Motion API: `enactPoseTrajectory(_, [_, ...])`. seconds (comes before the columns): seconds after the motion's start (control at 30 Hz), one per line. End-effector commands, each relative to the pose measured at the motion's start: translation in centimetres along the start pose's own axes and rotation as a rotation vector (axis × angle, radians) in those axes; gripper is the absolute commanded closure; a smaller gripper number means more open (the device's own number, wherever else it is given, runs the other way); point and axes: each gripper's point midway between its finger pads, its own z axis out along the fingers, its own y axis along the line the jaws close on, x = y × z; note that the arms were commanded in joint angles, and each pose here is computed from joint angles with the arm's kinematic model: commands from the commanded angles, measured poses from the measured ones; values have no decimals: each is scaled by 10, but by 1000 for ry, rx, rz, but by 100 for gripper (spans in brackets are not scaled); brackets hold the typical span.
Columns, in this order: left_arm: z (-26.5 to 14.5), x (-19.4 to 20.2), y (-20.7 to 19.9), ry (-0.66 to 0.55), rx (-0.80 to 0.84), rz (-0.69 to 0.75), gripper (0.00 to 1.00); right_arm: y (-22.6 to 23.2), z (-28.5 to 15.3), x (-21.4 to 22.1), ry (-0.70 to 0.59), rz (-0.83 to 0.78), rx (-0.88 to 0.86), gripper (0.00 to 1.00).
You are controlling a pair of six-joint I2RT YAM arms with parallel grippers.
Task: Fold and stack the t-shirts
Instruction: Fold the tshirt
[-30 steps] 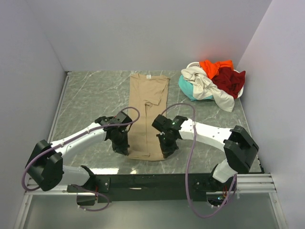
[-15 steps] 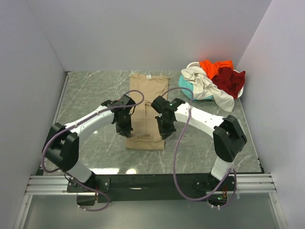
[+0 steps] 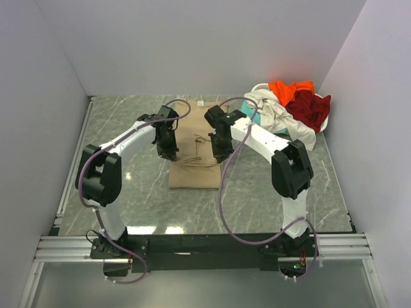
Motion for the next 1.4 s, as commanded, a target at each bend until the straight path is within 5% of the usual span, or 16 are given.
enactPoseTrajectory(0.0, [2, -26, -8, -35, 40, 21, 99, -11, -3, -22, -22, -13, 35, 100])
enactPoseTrajectory(0.77, [28, -86, -10, -37, 96, -52, 99, -41, 18, -87, -35, 27, 68, 100])
enactPoseTrajectory(0.83, [27, -90, -9, -47, 87, -67, 85, -43, 20, -91, -38, 28, 73, 97])
enactPoseTrajectory(1.0, [10, -105, -10, -128, 87, -101, 29, -40, 6, -109, -101, 36, 49, 47])
enactPoseTrajectory(1.07, [-1, -111, -12, -169, 98, -102, 20, -37, 0, -113, -122, 36, 31, 43])
enactPoseTrajectory(1.37, [2, -75, 0, -131, 117, -99, 24, -30, 0, -89, -90, 48, -42, 43])
